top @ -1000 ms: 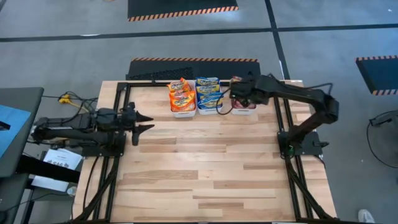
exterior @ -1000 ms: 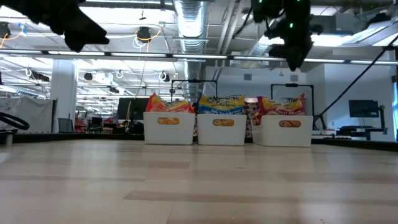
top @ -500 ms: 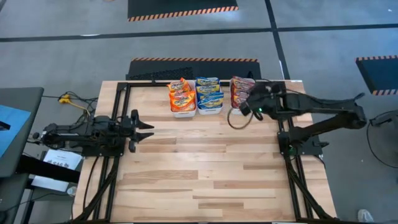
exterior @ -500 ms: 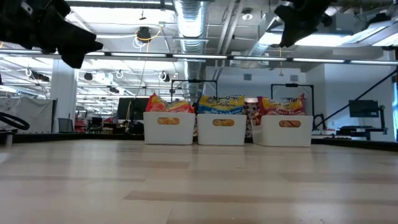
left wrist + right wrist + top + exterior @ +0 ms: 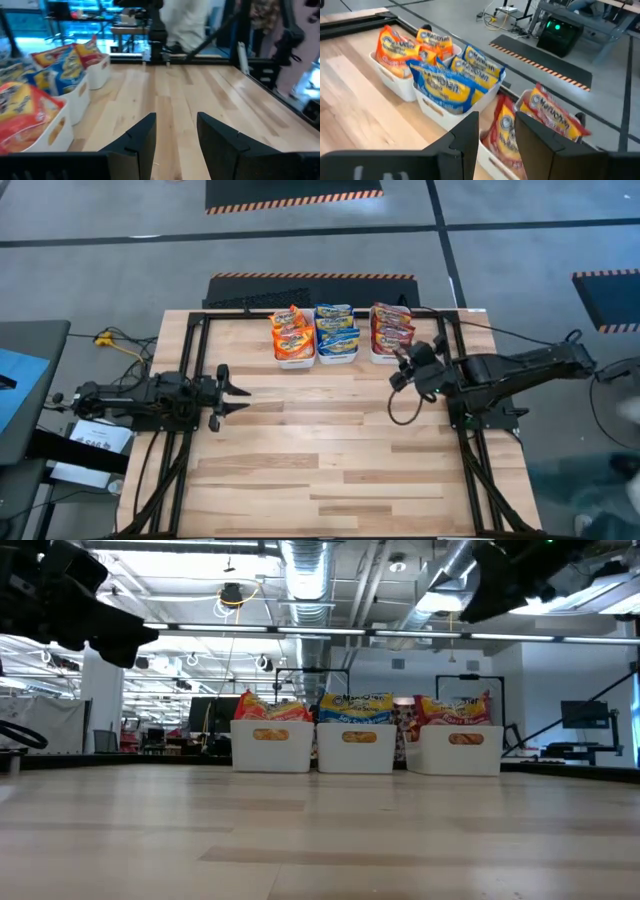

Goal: Sort Maruchan noodles
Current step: Return to Home Position

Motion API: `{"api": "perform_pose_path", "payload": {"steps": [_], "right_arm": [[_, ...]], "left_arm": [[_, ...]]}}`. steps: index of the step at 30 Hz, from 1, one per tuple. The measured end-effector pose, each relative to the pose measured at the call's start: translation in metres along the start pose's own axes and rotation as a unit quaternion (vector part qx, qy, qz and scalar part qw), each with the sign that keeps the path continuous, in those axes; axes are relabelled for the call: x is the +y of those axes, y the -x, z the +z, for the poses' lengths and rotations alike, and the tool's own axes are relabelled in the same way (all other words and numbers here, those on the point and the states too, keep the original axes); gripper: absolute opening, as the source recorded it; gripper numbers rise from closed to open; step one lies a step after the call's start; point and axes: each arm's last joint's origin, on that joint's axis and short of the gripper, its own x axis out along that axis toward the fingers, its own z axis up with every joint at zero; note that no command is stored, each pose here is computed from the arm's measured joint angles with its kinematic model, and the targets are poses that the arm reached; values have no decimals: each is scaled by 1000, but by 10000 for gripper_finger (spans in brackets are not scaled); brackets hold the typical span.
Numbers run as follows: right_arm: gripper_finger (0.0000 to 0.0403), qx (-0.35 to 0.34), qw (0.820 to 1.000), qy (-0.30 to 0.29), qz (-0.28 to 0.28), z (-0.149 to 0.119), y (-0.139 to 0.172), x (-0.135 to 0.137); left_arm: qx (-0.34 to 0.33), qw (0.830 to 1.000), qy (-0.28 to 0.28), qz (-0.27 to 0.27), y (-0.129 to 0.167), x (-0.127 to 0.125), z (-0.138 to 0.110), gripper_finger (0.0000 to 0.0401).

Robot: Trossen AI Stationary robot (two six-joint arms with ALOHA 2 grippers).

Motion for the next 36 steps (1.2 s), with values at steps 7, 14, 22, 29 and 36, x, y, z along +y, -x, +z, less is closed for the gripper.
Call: {"api": "perform_pose_path", "payload": {"steps": [7, 14, 22, 29, 36], "right_arm": [[150, -14, 997, -25, 72, -49, -4, -3], [150, -49, 961, -6, 272, -86, -9, 6], [150, -69, 924, 10, 377, -127, -13, 0], [150, -111, 918, 8, 381, -137, -15, -14], [150, -151, 925, 30, 346, -137, -20, -29]], "left_arm": [[-2, 999, -28, -16, -1, -1, -3, 130], [-1, 1000, -25, -14, -1, -1, -3, 130], [0, 1000, -13, -13, -1, -1, -3, 130], [0, 1000, 26, -12, -1, -1, -3, 130], [0, 999, -50, -12, -1, -1, -3, 130]]}}
